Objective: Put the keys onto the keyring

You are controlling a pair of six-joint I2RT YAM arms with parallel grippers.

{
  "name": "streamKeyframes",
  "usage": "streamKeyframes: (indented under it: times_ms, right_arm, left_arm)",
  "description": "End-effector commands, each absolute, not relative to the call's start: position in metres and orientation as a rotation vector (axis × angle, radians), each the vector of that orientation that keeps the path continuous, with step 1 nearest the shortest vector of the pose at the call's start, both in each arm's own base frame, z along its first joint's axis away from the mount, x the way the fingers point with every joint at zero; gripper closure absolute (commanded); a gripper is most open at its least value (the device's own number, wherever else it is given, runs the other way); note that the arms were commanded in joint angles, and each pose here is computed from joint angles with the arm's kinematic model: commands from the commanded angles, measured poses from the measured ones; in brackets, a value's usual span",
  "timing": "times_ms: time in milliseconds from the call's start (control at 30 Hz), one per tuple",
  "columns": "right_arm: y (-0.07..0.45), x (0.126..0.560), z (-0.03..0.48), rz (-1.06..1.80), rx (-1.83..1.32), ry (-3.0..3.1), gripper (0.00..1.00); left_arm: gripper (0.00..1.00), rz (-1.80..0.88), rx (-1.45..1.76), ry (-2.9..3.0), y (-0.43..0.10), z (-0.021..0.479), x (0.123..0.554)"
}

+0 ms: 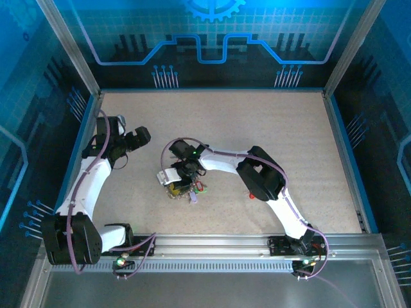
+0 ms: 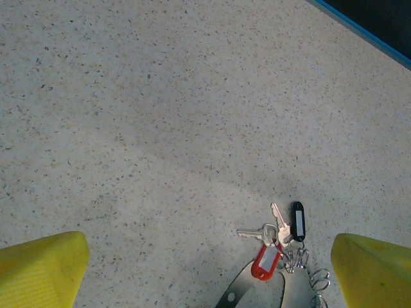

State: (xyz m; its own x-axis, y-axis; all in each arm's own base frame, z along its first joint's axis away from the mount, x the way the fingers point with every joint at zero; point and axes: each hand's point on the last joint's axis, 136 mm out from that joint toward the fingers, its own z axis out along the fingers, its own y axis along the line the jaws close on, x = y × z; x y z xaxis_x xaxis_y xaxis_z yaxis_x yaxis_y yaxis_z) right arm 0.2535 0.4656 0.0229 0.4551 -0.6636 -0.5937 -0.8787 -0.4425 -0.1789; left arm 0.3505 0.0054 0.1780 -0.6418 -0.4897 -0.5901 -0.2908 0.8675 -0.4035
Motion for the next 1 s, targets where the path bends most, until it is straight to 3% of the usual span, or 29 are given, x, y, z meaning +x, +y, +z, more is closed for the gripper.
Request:
streamKeyframes:
  times_ms: [0, 533, 967]
  right_arm:
    - [0.466, 0.255, 0.030, 0.630, -2.201, 1.327, 0.77]
    - [0.472, 0.268, 0.027, 0.566, -2.098, 1.415, 0.84]
    - [0.477, 0.261, 0.025, 0.598, -2.138, 1.453, 0.82]
  left_arm:
    - [0.02, -0.324, -0.564, 2.282, 0.012, 0.179, 0.348]
    - [0.01, -0.329, -0.563, 2.288, 0.011, 0.179, 0.348]
    - [0.01, -0.324, -0.561, 2.281, 0.012, 0.180, 0.349]
